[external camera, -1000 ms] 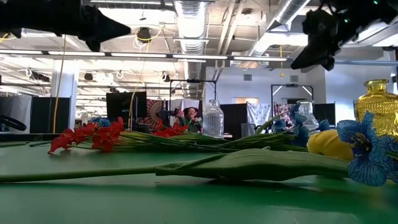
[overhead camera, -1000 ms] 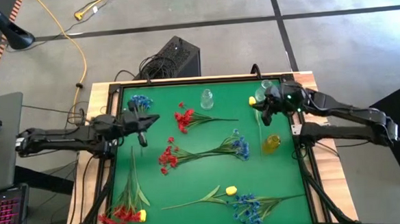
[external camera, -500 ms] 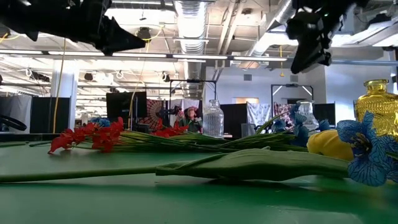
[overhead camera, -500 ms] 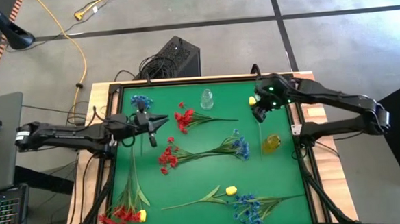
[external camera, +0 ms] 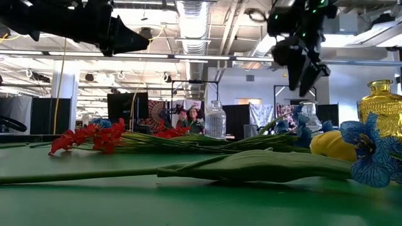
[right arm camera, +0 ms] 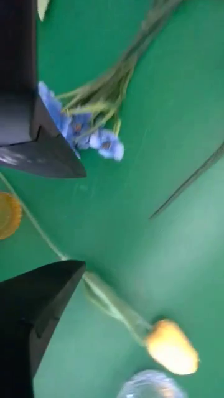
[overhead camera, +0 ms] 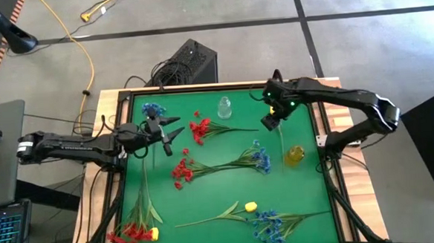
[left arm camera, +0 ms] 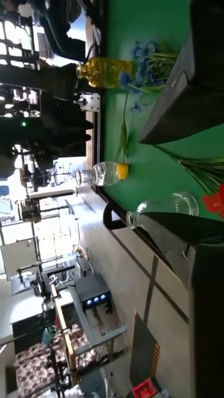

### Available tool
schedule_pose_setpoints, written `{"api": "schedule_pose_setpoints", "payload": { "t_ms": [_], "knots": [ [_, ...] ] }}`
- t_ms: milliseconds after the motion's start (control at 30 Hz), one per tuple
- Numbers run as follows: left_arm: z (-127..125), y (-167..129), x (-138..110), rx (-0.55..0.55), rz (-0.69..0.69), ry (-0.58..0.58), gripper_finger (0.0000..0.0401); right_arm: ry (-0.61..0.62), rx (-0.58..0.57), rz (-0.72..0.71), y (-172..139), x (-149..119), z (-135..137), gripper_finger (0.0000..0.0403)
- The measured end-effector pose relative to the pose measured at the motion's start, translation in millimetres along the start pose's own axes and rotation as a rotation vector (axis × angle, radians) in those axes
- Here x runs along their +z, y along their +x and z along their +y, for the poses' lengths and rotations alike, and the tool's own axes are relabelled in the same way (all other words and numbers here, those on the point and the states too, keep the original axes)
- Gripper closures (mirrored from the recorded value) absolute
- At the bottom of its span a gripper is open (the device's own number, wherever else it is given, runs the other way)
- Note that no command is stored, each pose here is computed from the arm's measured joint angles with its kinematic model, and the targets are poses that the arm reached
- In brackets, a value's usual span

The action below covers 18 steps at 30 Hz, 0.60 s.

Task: Sort flowers into vase by color
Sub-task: Put the top yellow flower into the right white transparent vase

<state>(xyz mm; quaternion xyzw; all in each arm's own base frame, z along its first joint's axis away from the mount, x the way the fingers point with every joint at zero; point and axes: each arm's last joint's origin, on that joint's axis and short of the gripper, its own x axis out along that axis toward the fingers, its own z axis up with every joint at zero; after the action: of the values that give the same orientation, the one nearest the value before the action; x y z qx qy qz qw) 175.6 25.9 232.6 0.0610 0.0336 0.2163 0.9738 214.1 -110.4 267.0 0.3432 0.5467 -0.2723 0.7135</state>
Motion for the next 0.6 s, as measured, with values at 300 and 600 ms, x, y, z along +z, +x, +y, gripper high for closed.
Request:
{"api": "schedule_pose_setpoints", "payload": {
  "t_ms": [300,600],
  "knots": [
    [-0.7,-0.1,-3.2,-0.015,0.03,-0.001,0.022,0.083,-0.182,0.159,29.9,7.3,-11.3,0.0142],
    [-1.2,-0.3,-8.2,-0.019,0.078,0.0,0.022,0.127,-0.193,0.133,57.1,-18.2,-20.7,0.0142]
  ]
}}
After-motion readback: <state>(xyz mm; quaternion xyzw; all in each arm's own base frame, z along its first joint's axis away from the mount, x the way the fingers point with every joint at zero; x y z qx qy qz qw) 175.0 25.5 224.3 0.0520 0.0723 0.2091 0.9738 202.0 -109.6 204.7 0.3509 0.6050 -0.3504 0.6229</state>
